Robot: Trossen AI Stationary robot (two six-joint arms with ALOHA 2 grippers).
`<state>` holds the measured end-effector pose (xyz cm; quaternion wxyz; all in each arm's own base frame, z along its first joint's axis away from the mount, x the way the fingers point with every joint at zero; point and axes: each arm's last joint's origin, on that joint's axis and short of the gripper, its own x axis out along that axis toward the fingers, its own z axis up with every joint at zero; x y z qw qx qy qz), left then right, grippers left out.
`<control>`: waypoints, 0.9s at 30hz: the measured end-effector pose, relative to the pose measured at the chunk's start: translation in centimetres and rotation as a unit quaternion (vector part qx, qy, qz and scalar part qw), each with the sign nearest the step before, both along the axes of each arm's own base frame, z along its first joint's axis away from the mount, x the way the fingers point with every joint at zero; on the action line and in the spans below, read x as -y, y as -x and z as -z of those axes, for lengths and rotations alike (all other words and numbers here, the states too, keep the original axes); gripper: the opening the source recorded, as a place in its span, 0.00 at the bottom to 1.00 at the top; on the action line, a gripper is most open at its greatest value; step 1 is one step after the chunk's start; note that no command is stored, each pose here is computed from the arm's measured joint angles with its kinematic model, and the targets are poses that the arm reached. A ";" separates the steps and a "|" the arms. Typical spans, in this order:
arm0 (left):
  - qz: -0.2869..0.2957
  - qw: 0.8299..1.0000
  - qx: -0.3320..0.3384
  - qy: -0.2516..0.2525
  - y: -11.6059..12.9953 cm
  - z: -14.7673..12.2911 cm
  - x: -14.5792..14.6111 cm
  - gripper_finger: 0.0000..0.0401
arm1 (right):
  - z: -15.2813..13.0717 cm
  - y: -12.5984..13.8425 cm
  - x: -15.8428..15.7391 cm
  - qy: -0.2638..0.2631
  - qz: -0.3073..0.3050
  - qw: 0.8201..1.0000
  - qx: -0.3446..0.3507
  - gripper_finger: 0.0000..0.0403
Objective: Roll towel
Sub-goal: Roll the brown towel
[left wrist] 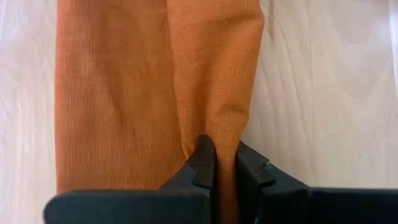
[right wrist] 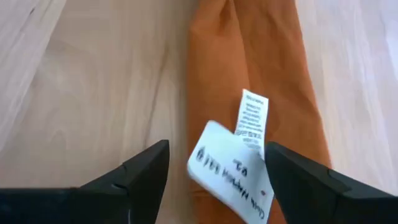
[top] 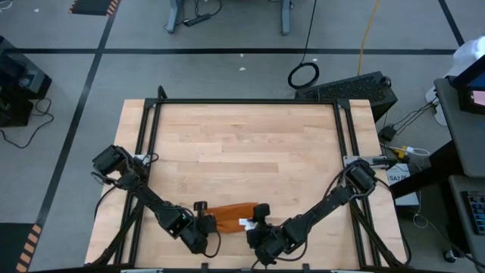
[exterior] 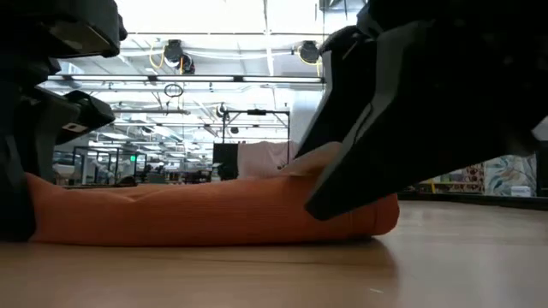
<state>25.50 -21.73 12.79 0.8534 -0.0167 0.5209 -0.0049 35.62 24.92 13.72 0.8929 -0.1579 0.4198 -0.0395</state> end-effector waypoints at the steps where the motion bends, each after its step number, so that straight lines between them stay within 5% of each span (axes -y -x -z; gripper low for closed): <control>1: 0.001 1.000 0.000 -0.001 -0.1 0.0 -0.1 0.07 | 0.0 0.0 0.0 0.004 -0.003 1.000 0.000 0.63; 10: -0.004 1.000 0.001 -0.002 -0.6 0.0 -0.7 0.07 | 0.2 -1.3 2.0 -0.050 0.023 0.998 -0.029 0.59; 20: -0.014 0.999 0.017 -0.028 -0.6 0.1 -0.8 0.08 | 0.5 -2.3 4.0 -0.153 0.052 0.983 -0.086 0.27; 27: 0.007 0.994 0.061 -0.090 0.6 0.0 0.5 0.30 | 0.3 -3.6 6.5 -0.245 0.093 0.957 -0.121 0.09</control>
